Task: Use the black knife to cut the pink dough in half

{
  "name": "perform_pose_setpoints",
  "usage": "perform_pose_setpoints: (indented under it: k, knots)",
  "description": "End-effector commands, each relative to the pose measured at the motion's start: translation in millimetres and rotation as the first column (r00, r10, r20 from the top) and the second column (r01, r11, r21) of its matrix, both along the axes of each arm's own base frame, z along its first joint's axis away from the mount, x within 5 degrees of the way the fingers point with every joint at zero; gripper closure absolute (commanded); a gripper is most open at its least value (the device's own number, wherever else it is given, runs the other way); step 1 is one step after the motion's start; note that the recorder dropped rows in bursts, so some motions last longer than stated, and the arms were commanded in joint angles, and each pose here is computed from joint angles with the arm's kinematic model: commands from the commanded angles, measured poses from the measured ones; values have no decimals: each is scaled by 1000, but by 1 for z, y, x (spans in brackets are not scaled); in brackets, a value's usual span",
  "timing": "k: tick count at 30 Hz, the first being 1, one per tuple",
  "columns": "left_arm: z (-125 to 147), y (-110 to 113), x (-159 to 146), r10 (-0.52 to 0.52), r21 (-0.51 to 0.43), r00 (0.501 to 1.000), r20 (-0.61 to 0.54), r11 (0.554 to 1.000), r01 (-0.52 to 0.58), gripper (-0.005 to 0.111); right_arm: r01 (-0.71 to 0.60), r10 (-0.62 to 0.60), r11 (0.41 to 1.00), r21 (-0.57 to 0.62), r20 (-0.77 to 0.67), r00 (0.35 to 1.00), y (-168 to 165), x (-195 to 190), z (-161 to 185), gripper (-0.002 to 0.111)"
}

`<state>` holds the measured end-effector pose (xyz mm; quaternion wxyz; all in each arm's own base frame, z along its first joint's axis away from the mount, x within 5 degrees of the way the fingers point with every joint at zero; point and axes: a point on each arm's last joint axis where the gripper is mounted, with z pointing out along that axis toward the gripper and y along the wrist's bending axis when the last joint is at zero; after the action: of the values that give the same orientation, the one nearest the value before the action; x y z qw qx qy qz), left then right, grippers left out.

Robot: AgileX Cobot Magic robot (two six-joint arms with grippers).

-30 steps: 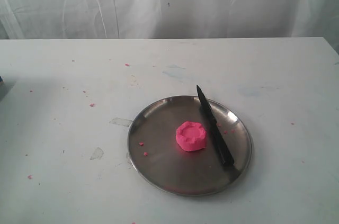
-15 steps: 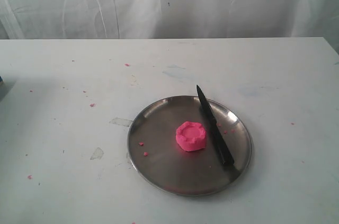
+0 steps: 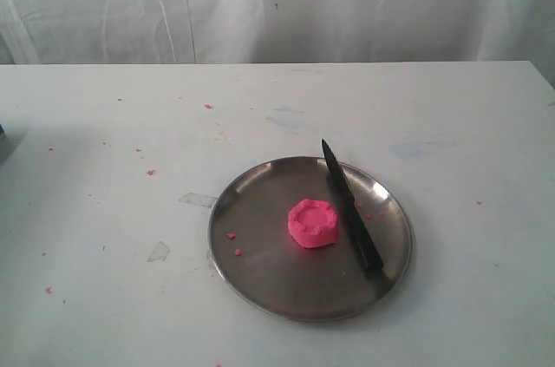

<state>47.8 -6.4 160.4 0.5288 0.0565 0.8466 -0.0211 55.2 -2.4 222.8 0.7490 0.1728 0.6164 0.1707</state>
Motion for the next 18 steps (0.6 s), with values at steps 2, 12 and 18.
perform_pose_setpoints:
  k: [2, 12, 18]
  knots:
    - [-3, 0, 0, -4, 1, 1000, -11, 1000, 4, 107, 13, -14, 1000, -7, -126, 992, -1, 1, -13, 108]
    - [-3, 0, 0, -4, 1, 1000, -11, 1000, 4, 107, 18, -31, 998, -54, -254, 967, -2, 3, -23, 108]
    - [-3, 0, 0, -4, 1, 1000, -11, 1000, 4, 107, -3, -40, 995, -101, -422, 906, -3, 18, -34, 108]
